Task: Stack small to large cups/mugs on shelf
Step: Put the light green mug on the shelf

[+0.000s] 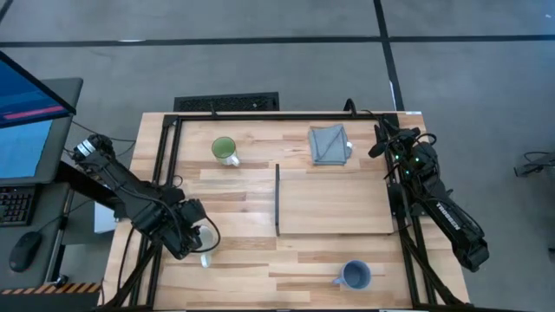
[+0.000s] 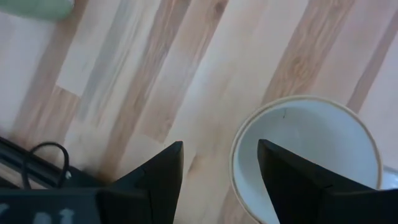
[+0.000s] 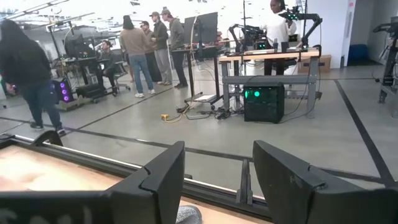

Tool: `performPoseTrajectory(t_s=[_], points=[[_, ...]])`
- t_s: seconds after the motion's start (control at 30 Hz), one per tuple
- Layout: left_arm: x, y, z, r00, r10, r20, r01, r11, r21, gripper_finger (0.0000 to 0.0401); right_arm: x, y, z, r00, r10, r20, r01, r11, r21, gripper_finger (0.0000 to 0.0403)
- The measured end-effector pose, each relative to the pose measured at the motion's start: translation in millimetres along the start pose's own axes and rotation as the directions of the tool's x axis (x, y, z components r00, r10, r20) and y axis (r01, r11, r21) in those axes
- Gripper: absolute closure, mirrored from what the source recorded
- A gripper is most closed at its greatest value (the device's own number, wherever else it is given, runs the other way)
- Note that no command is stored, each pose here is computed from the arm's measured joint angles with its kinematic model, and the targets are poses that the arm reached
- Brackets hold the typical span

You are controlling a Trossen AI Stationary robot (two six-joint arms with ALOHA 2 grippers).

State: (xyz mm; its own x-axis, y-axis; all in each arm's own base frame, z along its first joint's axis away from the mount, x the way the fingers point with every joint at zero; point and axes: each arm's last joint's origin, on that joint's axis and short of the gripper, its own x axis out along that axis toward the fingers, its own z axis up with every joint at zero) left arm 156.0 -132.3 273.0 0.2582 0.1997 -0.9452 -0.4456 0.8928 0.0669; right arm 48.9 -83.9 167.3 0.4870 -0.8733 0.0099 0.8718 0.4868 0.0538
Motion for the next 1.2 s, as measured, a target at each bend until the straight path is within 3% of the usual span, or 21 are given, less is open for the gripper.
performPoseTrajectory(t_s=[0.4,0.83,1.2], points=[[0,0,0,0.999,-0.011,-0.034,0.012,1.000,0.007,0.0202,0,0,0,1.000,0.000,0.000,0.000,1.000,0.000,0.0191],[2,-5,9,0.997,-0.077,0.005,0.074,0.976,0.203,0.0203,0,0,0,1.000,0.000,0.000,0.000,1.000,0.000,0.0191],[4,-9,14,0.989,-0.144,-0.021,0.145,0.970,0.193,0.0203,0,0,0,1.000,0.000,0.000,0.000,1.000,0.000,0.0191]])
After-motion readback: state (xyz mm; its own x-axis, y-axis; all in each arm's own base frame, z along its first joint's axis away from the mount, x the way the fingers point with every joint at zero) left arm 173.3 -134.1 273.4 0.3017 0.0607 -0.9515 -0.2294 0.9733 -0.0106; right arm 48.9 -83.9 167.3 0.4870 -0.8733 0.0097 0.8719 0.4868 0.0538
